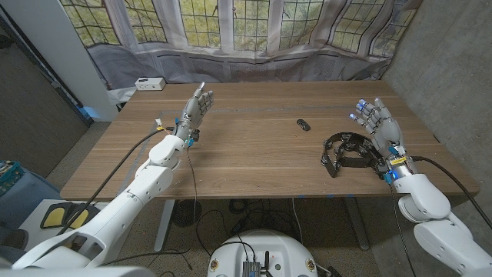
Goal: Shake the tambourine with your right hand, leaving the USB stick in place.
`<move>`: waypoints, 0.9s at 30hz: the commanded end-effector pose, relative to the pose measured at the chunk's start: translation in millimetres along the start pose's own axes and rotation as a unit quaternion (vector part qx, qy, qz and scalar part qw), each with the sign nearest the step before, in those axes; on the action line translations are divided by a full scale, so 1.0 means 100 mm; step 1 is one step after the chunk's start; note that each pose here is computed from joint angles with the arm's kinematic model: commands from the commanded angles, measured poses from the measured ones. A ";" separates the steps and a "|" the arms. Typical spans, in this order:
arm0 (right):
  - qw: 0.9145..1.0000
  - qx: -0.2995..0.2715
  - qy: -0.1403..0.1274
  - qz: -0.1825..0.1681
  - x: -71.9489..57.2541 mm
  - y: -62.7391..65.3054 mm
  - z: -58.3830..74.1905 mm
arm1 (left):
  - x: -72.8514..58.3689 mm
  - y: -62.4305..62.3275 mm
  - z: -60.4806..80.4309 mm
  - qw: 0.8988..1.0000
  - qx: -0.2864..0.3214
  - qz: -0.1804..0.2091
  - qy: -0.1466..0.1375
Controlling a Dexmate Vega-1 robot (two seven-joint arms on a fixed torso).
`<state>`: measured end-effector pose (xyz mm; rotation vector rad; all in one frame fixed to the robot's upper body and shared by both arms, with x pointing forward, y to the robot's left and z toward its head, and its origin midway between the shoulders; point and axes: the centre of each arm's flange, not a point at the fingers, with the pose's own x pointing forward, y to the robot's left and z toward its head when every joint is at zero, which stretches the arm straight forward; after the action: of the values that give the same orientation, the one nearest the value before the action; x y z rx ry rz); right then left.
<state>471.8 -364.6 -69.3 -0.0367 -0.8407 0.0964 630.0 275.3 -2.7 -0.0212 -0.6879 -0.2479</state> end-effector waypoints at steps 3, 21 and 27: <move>1.000 -0.008 -0.006 -0.010 -0.18 -0.03 0.10 | -0.04 -0.02 0.02 1.000 0.001 0.002 -0.001; 0.999 -0.016 -0.006 -0.033 -0.42 -0.06 0.12 | -0.04 -0.09 0.05 1.000 0.007 -0.009 0.000; 0.999 -0.018 -0.005 -0.043 -0.50 -0.06 0.12 | -0.04 -0.11 0.04 1.000 0.006 -0.011 0.001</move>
<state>440.4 -373.4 -87.9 -0.0357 -0.8523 0.0372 623.0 270.5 -3.0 -0.0102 -0.6892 -0.2541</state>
